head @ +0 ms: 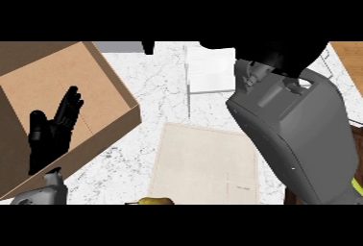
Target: Pick the lemon from the placemat and place it in the tiered shelf
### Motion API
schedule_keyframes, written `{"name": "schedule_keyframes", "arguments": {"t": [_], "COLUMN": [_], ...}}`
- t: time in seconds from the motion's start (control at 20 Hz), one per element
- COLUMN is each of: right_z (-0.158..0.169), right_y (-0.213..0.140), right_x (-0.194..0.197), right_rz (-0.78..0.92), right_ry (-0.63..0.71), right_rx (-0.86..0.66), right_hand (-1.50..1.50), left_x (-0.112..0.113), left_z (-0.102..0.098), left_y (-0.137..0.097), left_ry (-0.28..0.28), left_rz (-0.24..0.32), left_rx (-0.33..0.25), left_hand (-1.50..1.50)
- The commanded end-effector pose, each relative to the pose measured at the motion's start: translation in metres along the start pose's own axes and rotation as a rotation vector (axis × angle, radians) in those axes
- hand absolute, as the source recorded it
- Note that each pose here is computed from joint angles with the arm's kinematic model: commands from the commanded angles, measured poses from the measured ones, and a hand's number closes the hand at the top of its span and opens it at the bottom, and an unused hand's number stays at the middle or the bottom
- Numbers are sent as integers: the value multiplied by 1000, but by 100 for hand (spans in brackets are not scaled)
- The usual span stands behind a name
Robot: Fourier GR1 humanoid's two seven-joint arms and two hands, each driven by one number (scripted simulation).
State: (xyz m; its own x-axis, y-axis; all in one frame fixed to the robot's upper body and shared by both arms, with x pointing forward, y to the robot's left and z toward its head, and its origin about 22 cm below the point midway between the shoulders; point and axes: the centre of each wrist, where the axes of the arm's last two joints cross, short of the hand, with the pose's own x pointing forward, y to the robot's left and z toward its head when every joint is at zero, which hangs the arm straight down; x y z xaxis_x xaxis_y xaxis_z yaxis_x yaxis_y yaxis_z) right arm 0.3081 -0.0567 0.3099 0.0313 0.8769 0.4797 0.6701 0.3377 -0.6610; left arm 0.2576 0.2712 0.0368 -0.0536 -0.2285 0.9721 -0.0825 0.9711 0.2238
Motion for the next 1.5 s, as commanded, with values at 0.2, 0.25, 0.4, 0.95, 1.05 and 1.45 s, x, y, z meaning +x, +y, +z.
{"name": "schedule_keyframes", "arguments": {"t": [0.2, 0.25, 0.4, 0.95, 1.05, 1.45], "right_z": [-18, -5, -11, -50, -47, -63], "right_y": [34, 49, 59, 58, 74, 79], "right_x": [-22, -34, -34, -67, -75, -112], "right_rz": [56, 39, -9, -296, -270, -8], "right_ry": [-80, -74, 7, 37, 36, 225], "right_rx": [-53, -38, -64, -102, -95, -148], "right_hand": [150, 150, 150, 150, 150, -150], "left_x": [-4, -1, -1, -1, -1, -11], "left_z": [-15, -13, -13, -13, -10, -8], "left_y": [-37, -46, -50, -35, -48, -40], "left_ry": [21, 15, 10, 2, 21, 35], "left_rz": [-10, -7, -10, 4, -11, -7], "left_rx": [-169, -160, -173, -166, -161, -161], "left_hand": [0, 0, 0, 0, 0, 0]}}
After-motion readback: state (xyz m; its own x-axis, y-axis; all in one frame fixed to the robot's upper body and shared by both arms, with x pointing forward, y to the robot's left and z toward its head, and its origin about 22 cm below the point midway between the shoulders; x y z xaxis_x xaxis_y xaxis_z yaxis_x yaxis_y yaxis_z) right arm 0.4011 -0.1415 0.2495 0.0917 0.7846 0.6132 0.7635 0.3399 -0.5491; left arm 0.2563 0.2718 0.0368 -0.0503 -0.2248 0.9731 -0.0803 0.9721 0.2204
